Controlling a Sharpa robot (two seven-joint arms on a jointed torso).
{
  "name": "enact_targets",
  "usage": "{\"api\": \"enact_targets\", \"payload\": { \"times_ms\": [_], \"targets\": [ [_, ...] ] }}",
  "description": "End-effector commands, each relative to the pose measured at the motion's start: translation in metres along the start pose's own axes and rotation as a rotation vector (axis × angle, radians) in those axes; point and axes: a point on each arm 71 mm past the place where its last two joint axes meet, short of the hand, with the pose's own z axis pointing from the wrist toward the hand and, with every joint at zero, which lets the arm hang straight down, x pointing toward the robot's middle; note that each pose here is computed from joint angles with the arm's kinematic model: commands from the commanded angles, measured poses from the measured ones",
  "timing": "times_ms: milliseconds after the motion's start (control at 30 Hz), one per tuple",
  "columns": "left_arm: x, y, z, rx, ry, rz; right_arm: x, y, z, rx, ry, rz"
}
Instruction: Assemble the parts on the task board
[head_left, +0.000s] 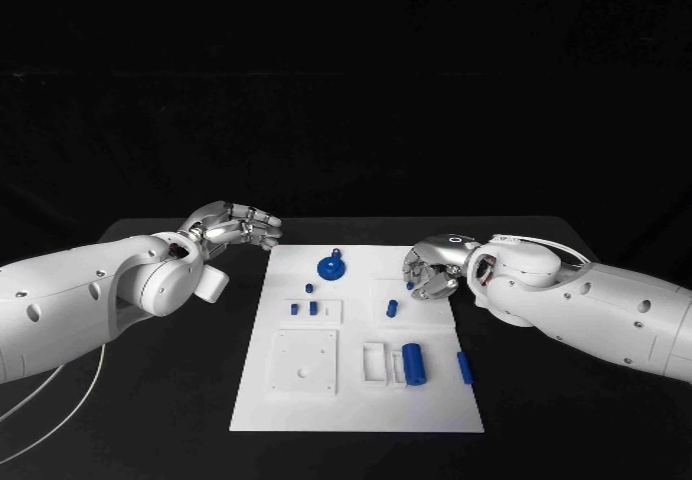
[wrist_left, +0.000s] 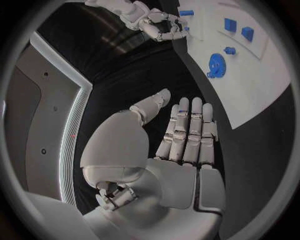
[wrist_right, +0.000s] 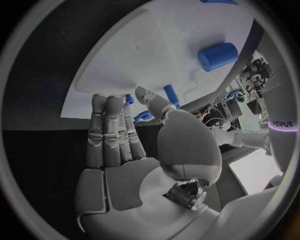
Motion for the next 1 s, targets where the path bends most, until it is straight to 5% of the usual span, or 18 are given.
{"api": "enact_targets", "payload": {
  "times_ms": [33, 1000],
  "targets": [
    [0.0021, -0.0020, 0.0008, 0.011, 0.009, 0.017, 0.004, 0.001, 0.001, 0.003, 0.025, -0.031],
    [0.0041, -0.0024, 0.0014, 0.009, 0.015, 0.041, 0.025, 0.012, 0.008, -0.009, 0.108, -0.045]
  ]
}}
